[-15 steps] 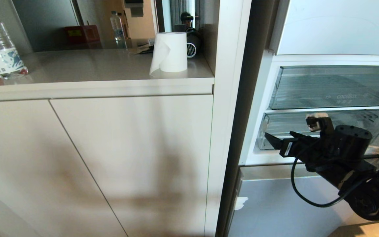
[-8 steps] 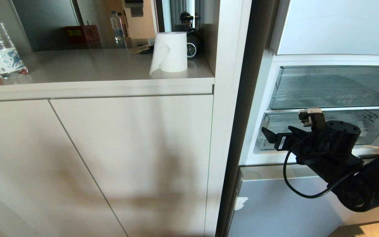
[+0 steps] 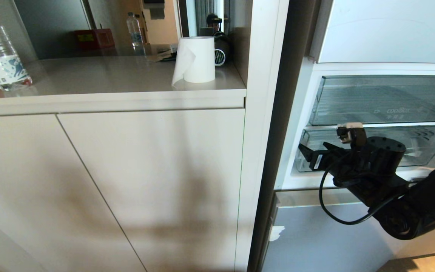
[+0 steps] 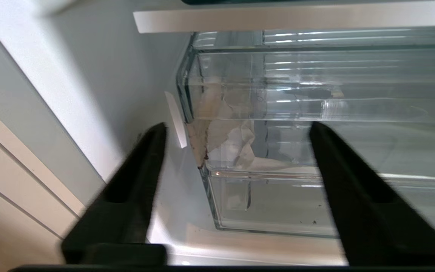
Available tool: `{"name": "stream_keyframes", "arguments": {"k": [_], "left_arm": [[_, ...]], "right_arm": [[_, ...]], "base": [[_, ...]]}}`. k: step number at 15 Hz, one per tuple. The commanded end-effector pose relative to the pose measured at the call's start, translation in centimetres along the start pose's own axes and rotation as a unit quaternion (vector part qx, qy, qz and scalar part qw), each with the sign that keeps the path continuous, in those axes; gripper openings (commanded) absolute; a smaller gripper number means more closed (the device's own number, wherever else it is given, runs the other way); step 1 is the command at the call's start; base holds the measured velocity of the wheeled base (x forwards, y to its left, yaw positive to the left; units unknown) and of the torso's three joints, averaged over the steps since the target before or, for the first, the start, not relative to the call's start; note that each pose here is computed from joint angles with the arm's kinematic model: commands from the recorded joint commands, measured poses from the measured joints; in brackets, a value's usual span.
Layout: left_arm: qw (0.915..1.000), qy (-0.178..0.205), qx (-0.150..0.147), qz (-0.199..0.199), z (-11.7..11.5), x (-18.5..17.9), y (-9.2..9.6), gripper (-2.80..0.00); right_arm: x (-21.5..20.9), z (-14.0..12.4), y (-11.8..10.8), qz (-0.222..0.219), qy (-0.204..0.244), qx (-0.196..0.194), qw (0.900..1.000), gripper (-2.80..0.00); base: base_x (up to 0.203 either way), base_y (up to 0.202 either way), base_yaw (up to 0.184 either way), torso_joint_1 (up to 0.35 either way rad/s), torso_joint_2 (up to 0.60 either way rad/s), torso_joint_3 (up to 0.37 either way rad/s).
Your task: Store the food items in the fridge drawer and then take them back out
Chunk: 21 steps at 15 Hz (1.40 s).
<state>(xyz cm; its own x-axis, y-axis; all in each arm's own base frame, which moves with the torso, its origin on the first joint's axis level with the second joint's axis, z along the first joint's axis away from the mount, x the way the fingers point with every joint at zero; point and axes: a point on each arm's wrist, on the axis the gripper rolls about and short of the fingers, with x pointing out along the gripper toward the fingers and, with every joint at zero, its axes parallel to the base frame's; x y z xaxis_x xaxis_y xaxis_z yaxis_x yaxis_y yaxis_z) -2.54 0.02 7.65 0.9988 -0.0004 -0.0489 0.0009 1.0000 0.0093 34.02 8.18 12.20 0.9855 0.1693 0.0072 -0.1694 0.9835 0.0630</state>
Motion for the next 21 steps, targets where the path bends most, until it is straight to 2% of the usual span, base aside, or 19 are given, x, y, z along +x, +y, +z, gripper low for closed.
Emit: {"name": "stream_keyframes", "arguments": {"k": [1, 6, 11, 14, 18, 21], "left_arm": [[1.0000, 0.001, 0.000, 0.000, 0.0, 0.0, 0.0, -2.80], [1.0000, 0.001, 0.000, 0.000, 0.0, 0.0, 0.0, -2.80], [1.0000, 0.001, 0.000, 0.000, 0.0, 0.0, 0.0, -2.80], [1.0000, 0.001, 0.000, 0.000, 0.0, 0.0, 0.0, -2.80], [1.0000, 0.001, 0.000, 0.001, 0.0, 0.0, 0.0, -2.80], [1.0000, 0.001, 0.000, 0.000, 0.0, 0.0, 0.0, -2.80]], "right_arm": [[0.3, -0.1, 0.3, 0.004, -0.003, 0.000, 1.000, -2.80], [1.6, -1.0, 1.8, 0.024, -0.002, 0.000, 1.000, -2.80], [0.9, -1.1, 2.0, 0.016, 0.004, 0.000, 1.000, -2.80], [-1.0, 0.0, 1.8, 0.012, 0.002, 0.002, 1.000, -2.80], [-4.5, -0.2, 1.6, 0.013, 0.031, 0.010, 0.999, -2.80], [-7.5, 0.0, 2.0, 0.025, 0.046, 0.034, 0.998, -2.80]], "base": [[0.000, 0.000, 0.000, 0.000, 0.00, 0.000], [0.000, 0.000, 0.000, 0.000, 0.00, 0.000], [0.000, 0.000, 0.000, 0.000, 0.00, 0.000], [0.000, 0.000, 0.000, 0.000, 0.00, 0.000], [0.000, 0.000, 0.000, 0.000, 0.00, 0.000], [0.000, 0.000, 0.000, 0.000, 0.00, 0.000]]}}
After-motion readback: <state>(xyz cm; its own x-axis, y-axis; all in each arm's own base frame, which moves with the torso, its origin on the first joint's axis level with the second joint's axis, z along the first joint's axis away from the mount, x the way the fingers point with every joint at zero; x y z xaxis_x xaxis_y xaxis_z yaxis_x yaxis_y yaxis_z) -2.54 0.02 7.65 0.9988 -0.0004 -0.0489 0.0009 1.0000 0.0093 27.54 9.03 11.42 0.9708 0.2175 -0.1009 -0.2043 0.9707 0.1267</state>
